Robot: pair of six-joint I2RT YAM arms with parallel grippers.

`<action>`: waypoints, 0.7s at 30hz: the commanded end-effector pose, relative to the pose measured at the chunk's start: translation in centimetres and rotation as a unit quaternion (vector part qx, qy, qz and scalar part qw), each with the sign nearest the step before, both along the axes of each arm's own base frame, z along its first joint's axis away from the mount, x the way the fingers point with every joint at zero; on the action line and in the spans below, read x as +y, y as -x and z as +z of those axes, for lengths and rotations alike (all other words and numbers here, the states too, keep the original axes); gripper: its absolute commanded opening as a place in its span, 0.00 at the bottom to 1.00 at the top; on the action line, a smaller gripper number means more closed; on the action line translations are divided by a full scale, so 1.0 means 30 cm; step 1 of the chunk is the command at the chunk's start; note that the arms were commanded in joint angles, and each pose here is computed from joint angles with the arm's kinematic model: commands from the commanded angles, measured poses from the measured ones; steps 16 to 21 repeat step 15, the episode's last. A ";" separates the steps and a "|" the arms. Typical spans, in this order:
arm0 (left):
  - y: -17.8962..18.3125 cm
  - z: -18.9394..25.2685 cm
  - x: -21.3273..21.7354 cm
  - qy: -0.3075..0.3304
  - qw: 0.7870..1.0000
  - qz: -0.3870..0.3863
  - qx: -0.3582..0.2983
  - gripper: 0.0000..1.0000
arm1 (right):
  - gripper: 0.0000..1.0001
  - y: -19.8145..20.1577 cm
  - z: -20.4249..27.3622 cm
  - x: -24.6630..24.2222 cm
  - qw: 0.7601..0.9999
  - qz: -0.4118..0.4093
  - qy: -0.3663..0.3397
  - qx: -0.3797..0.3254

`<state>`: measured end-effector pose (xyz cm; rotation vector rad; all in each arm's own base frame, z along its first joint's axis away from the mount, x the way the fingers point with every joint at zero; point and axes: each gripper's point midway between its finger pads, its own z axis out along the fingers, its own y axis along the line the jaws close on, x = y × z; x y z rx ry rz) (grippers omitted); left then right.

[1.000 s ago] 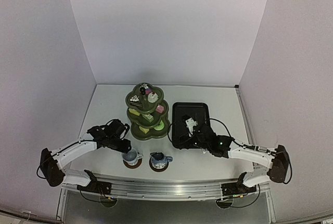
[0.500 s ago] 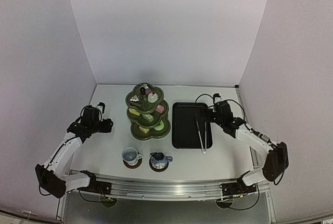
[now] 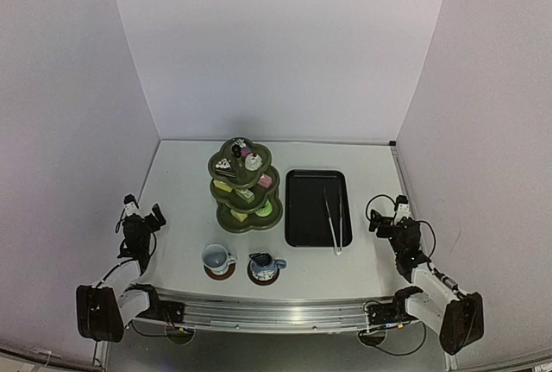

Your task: Serve the afternoon tea

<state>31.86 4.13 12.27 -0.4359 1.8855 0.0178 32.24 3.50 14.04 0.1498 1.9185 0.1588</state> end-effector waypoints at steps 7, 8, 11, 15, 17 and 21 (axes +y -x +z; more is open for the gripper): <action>-0.017 0.040 -0.018 -0.107 0.992 -0.072 -0.007 1.00 | 0.98 0.050 0.055 -0.057 0.994 -0.027 0.049 -0.089; -0.016 0.030 -0.014 -0.107 0.992 -0.071 0.007 1.00 | 0.98 0.055 0.054 -0.058 0.994 -0.027 0.049 -0.090; -0.015 -0.002 -0.011 -0.091 0.992 -0.068 0.046 1.00 | 0.98 0.067 0.042 -0.063 0.994 -0.030 0.047 -0.089; -0.012 0.001 -0.013 -0.074 0.995 -0.062 0.037 1.00 | 0.98 0.075 0.012 -0.060 0.995 -0.026 0.047 -0.079; -0.012 0.001 -0.013 -0.074 0.995 -0.062 0.037 1.00 | 0.98 0.075 0.012 -0.060 0.995 -0.026 0.047 -0.079; -0.012 0.001 -0.013 -0.074 0.995 -0.062 0.037 1.00 | 0.98 0.075 0.012 -0.060 0.995 -0.026 0.047 -0.079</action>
